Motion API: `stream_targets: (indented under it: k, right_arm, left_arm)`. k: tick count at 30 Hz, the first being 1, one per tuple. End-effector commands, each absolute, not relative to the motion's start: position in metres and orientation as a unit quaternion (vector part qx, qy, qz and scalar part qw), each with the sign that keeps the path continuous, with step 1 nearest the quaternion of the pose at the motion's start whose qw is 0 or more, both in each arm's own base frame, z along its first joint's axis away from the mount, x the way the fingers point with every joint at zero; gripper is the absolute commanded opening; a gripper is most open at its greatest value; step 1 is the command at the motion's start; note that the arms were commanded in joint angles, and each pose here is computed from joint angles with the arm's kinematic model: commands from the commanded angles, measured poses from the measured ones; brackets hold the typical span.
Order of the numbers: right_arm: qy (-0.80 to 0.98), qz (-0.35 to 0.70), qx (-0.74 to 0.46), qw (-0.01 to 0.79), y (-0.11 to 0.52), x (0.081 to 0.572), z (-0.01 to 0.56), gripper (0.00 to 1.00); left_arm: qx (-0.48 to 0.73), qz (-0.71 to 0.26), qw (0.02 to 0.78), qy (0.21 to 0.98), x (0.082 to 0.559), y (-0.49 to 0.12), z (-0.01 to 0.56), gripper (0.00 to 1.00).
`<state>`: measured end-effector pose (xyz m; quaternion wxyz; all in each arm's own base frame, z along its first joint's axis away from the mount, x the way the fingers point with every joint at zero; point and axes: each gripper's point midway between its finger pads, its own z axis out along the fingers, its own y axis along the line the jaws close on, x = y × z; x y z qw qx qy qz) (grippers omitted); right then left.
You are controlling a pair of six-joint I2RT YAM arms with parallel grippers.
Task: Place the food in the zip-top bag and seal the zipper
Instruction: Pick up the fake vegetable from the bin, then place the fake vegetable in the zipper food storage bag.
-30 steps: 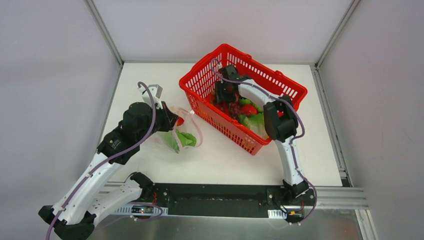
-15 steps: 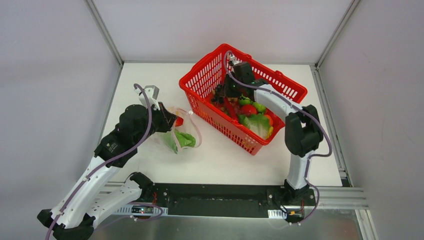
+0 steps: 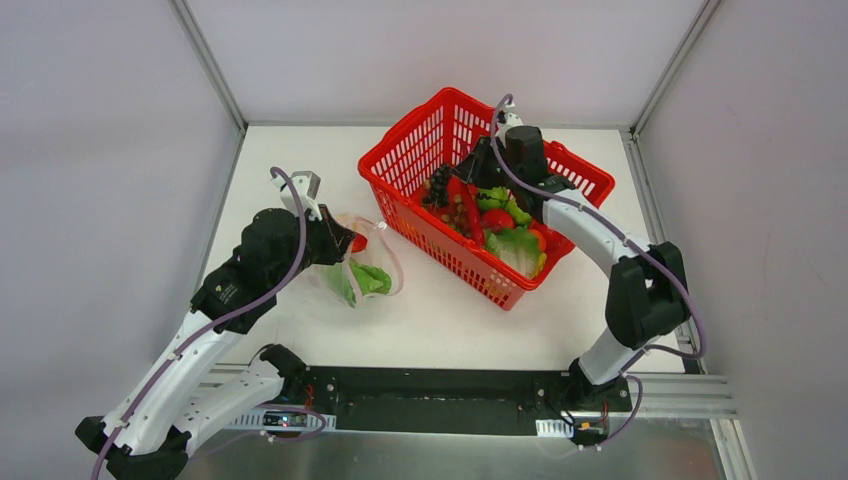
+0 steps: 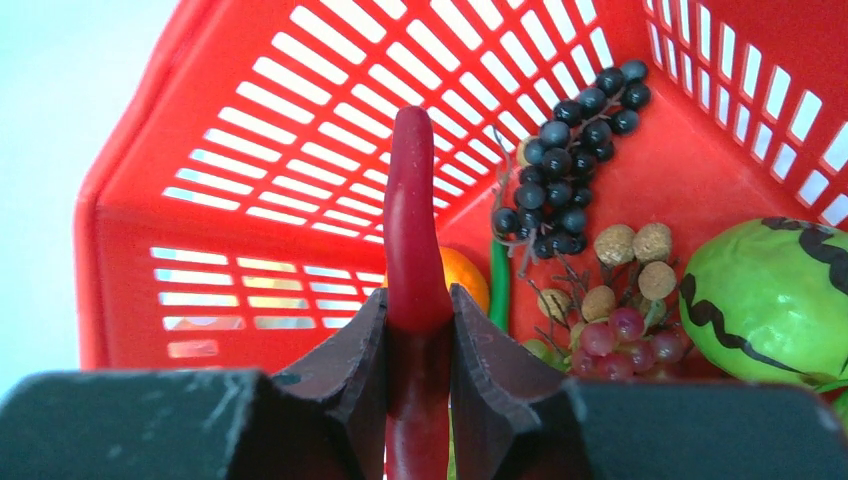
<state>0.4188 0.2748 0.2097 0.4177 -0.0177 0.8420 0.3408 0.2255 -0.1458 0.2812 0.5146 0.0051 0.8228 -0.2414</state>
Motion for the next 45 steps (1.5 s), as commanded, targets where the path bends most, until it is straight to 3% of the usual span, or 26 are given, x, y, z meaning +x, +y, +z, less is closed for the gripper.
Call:
stream_targets:
  k: [1, 11, 25, 31, 37, 41, 45]
  right_arm:
    - [0.771, 0.423, -0.019, 0.476, 0.277, 0.410, 0.283, 0.00]
    - [0.696, 0.498, -0.070, 0.513, 0.276, 0.366, 0.348, 0.03]
    - [0.649, 0.556, -0.133, 0.502, 0.281, 0.313, 0.386, 0.05]
    - [0.664, 0.579, -0.226, 0.415, 0.308, 0.275, 0.365, 0.09]
    - [0.745, 0.467, -0.171, 0.446, 0.302, 0.312, 0.319, 0.11]
    - [0.752, 0.475, -0.259, 0.377, 0.323, 0.284, 0.311, 0.12]
    - [0.757, 0.439, -0.282, 0.393, 0.334, 0.279, 0.309, 0.12]
  left_arm:
    - [-0.004, -0.253, 0.537, 0.804, 0.232, -0.147, 0.296, 0.00]
    - [-0.002, -0.254, 0.537, 0.804, 0.231, -0.148, 0.295, 0.00]
    - [0.009, -0.274, 0.529, 0.803, 0.232, -0.159, 0.298, 0.00]
    - [0.008, -0.275, 0.529, 0.803, 0.233, -0.159, 0.299, 0.00]
    - [0.012, -0.280, 0.522, 0.806, 0.235, -0.165, 0.297, 0.00]
    - [0.016, -0.281, 0.517, 0.808, 0.237, -0.168, 0.296, 0.00]
    - [0.014, -0.277, 0.522, 0.807, 0.238, -0.166, 0.298, 0.00]
